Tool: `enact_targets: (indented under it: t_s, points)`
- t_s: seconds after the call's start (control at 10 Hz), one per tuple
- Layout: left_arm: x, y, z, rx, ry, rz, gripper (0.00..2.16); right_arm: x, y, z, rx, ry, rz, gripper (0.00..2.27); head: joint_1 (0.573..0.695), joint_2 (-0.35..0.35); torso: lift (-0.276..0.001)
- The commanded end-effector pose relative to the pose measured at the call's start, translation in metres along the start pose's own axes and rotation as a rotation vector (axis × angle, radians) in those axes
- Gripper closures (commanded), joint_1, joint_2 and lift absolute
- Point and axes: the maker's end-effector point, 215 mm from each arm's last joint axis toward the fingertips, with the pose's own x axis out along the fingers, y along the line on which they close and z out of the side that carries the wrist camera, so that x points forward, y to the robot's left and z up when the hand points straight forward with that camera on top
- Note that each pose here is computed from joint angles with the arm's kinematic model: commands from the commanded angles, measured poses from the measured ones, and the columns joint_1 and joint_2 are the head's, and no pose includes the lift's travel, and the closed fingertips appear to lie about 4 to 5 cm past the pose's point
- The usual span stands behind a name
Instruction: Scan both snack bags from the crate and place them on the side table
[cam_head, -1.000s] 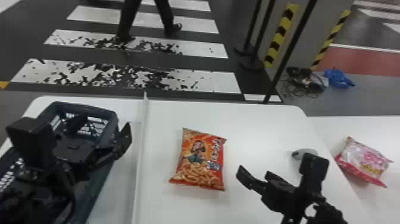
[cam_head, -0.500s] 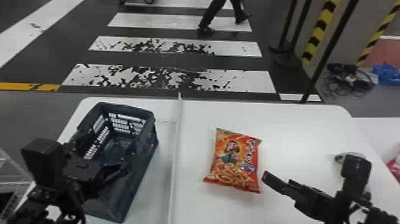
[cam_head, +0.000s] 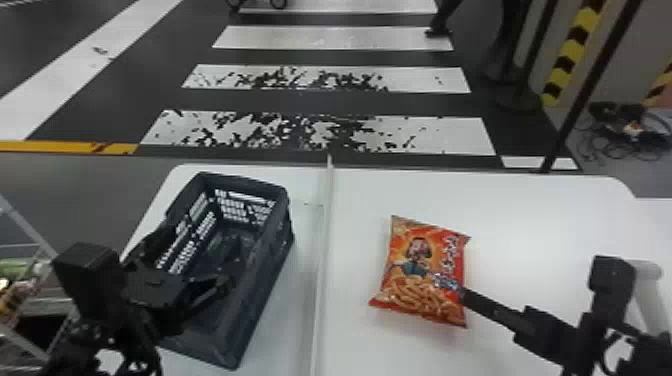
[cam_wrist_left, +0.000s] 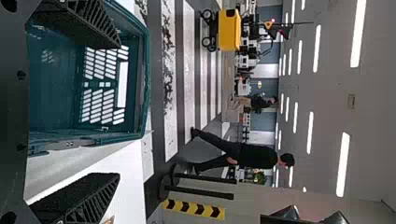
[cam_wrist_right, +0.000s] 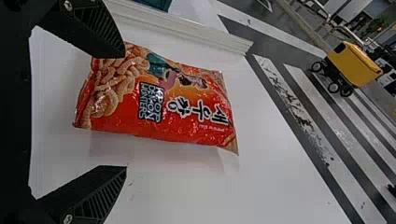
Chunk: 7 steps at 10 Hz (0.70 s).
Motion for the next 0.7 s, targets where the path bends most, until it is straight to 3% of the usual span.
enact_targets:
  t_s: [0.0, 0.6]
  points:
    - [0.000, 0.000, -0.002, -0.001, 0.004, -0.002, 0.01, 0.010, 0.000, -0.003, 0.015, 0.033, 0.007, 0.07, 0.695, 0.056, -0.098]
    - [0.002, 0.000, -0.012, -0.005, 0.021, -0.007, 0.01, 0.041, 0.001, -0.023, 0.063, 0.146, 0.029, 0.06, 0.695, 0.084, -0.098]
